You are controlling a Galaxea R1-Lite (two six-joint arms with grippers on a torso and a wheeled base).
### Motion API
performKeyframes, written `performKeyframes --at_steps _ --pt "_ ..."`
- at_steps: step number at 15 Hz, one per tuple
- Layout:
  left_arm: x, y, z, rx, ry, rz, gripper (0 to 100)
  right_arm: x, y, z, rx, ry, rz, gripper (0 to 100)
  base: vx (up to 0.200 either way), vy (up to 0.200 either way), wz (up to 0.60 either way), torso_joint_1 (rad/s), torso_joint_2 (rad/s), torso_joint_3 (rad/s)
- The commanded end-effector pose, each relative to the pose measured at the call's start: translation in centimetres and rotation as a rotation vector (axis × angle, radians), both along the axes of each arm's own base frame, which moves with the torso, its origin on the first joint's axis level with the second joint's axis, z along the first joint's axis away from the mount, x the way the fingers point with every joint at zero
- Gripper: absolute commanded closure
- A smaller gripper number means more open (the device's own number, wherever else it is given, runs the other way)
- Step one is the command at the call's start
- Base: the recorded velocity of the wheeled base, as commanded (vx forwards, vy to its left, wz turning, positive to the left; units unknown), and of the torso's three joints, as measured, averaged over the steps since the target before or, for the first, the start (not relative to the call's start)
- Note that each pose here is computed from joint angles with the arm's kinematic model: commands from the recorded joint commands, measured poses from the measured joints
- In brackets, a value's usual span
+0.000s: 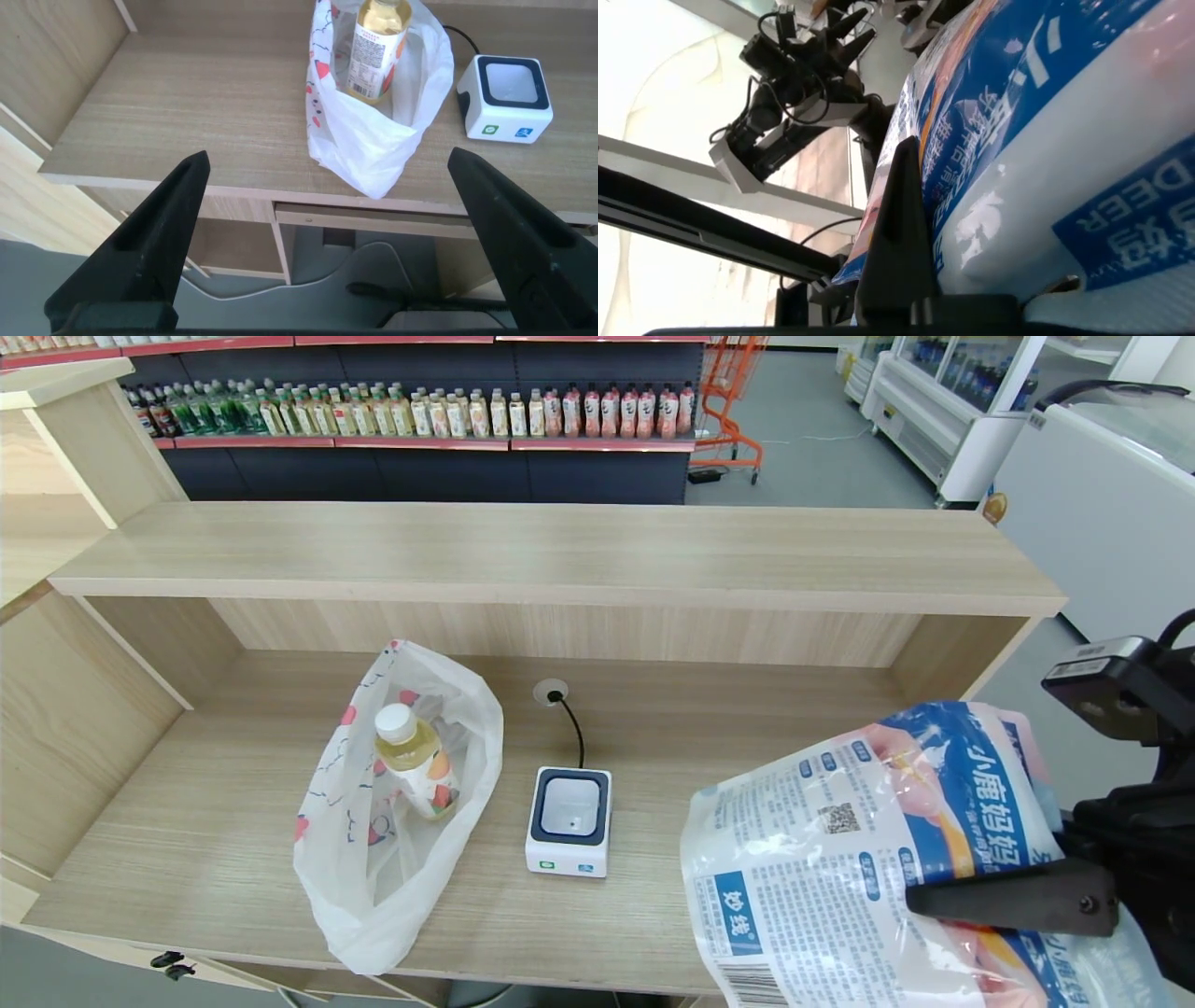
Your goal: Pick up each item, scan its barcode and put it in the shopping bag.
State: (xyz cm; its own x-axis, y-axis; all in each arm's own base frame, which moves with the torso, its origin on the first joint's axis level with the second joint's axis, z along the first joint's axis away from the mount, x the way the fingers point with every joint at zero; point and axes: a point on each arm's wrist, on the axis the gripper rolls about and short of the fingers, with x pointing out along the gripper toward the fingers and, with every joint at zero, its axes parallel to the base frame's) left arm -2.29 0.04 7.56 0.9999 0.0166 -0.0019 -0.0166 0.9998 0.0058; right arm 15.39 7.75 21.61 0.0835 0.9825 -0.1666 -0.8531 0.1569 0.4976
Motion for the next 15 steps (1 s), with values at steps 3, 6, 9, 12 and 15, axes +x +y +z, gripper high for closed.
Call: performKeyframes --at_steps 3,6,9,12,15 --pt "0.0 0.0 0.0 0.000 0.000 0.000 0 -0.2 -0.1 0.1 0.002 -0.004 0.000 100 0.000 0.000 0.00 0.000 0.00 0.000" --pt "0.0 0.0 0.0 0.000 0.000 0.000 0 -0.6 -0.3 0.3 0.007 -0.019 -0.001 100 0.000 0.000 0.00 0.000 0.00 0.000" --pt "0.0 0.0 0.0 0.000 0.000 0.000 0 -1.0 -0.4 0.3 0.008 -0.023 -0.001 100 0.000 0.000 0.00 0.000 0.00 0.000" --pt "0.0 0.0 0.0 0.000 0.000 0.000 0 -0.8 -0.7 0.6 -0.060 -0.352 -0.048 100 0.000 0.000 0.00 0.000 0.00 0.000" --pt "0.0 0.0 0.0 0.000 0.000 0.000 0 -0.6 -1.2 0.5 -0.322 -0.779 -0.203 100 0.000 0.000 0.00 0.000 0.00 0.000"
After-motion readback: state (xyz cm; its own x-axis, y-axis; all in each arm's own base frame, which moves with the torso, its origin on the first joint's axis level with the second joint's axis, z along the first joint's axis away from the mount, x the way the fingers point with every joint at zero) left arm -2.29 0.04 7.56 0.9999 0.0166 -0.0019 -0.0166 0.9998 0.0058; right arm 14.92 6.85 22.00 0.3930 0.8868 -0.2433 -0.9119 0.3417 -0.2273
